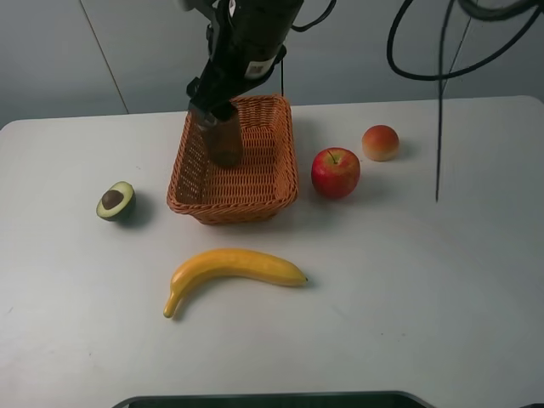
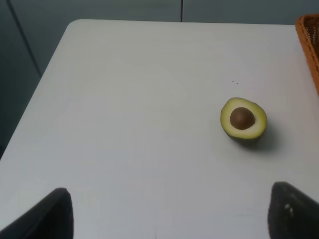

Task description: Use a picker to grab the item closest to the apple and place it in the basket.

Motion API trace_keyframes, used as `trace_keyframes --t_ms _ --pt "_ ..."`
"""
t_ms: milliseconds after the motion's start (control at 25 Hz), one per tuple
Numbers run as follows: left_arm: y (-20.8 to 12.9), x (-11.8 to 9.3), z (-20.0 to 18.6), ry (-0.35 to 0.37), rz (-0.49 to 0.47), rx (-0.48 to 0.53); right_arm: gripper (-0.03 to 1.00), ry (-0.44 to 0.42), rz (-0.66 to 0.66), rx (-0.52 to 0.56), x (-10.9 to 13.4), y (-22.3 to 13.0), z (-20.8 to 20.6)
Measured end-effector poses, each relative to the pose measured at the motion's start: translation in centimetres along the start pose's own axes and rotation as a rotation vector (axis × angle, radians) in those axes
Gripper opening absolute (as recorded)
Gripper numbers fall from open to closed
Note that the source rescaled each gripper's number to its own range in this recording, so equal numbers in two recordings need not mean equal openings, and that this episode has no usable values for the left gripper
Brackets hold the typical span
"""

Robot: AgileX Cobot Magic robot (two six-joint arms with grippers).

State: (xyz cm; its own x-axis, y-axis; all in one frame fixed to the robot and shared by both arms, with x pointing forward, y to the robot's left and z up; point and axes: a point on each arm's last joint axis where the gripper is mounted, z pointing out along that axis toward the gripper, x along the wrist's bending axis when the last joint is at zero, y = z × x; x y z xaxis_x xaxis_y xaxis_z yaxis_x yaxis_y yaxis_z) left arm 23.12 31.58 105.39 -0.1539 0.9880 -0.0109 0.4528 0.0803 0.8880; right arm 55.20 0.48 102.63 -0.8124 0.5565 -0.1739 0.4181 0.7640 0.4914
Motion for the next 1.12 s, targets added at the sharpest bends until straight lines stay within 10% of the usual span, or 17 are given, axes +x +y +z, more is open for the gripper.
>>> trace_keyframes --t_ms 720,1120 --pt "0.0 0.0 0.0 0.0 0.002 0.0 1.0 -0.189 0.645 0.083 -6.7 -20.0 -14.9" --pt "0.0 0.0 0.0 0.0 0.002 0.0 1.0 -0.385 0.832 -0.122 -2.8 -26.2 -23.5"
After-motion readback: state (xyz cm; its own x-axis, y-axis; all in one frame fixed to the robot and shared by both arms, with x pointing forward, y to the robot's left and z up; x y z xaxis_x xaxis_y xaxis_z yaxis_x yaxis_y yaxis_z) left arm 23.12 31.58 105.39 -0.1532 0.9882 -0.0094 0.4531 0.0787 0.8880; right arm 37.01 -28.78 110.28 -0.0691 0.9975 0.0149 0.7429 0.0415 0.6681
